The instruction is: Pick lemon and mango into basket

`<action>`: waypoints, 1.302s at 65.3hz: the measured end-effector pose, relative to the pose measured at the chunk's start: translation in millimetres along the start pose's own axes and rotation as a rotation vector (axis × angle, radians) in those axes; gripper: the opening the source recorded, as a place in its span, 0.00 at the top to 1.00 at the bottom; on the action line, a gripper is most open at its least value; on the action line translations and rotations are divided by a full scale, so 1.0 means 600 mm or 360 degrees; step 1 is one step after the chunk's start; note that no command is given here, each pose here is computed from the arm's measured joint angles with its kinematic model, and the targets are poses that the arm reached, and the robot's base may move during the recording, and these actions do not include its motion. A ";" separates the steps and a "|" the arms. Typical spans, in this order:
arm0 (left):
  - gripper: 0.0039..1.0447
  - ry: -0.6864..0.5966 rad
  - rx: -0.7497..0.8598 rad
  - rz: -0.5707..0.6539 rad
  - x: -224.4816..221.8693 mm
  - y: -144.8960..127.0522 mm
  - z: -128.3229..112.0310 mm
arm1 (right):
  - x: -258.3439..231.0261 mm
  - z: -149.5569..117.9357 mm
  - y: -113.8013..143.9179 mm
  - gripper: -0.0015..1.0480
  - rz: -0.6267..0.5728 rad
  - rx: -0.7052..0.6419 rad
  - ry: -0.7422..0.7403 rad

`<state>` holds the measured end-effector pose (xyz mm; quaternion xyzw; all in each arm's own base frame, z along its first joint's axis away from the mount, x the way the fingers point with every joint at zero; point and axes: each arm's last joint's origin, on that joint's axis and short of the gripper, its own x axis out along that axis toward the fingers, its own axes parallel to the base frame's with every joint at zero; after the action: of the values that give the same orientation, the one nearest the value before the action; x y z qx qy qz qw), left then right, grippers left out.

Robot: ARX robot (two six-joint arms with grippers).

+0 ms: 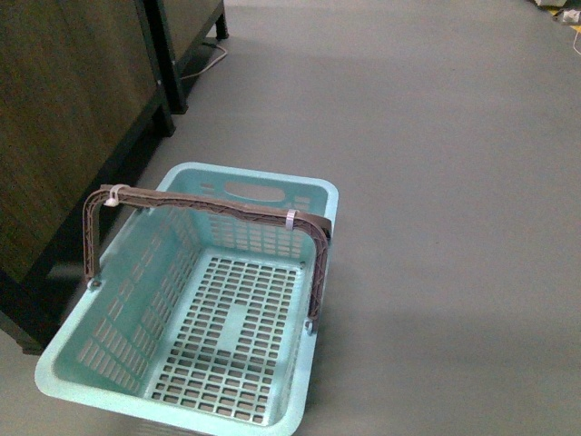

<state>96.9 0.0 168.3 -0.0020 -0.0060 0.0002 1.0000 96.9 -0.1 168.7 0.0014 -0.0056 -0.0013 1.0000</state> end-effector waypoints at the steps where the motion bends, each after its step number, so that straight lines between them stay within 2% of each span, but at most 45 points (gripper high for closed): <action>1: 0.06 0.0000 0.0000 0.0000 0.000 0.000 0.000 | 0.000 0.000 0.000 0.08 0.0000 -0.0001 0.0001; 42: 0.06 0.0004 -0.0005 0.0005 0.000 0.000 0.000 | 0.000 0.000 0.000 0.08 0.0000 0.0000 0.0000; 47: 0.06 0.0326 -0.0147 0.0184 0.003 -0.002 -0.002 | 0.000 0.000 0.000 0.08 -0.0001 -0.0001 0.0001; 51: 0.06 0.0482 -0.0295 0.0195 0.017 -0.008 -0.001 | 0.000 0.000 0.000 0.08 0.0000 -0.0001 0.0001; 59: 0.06 0.0577 -0.0764 0.0040 0.063 -0.021 0.017 | 0.000 0.000 0.000 0.08 0.0000 0.0000 0.0000; 67: 0.06 0.0709 -0.1144 0.0046 0.133 -0.038 0.005 | 0.000 0.000 0.000 0.08 0.0000 0.0000 0.0000; 75: 0.06 0.0904 -0.1368 0.0124 0.196 -0.070 -0.021 | 0.000 0.000 0.000 0.08 0.0000 0.0000 0.0000; 85: 0.06 0.1108 -0.1510 0.0238 0.265 -0.126 -0.070 | 0.000 0.000 0.000 0.08 0.0000 -0.0001 0.0000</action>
<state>256.3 -75.5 128.7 -0.4493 0.3231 0.0672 0.8302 96.9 -0.1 168.7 0.0012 -0.0056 -0.0013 1.0000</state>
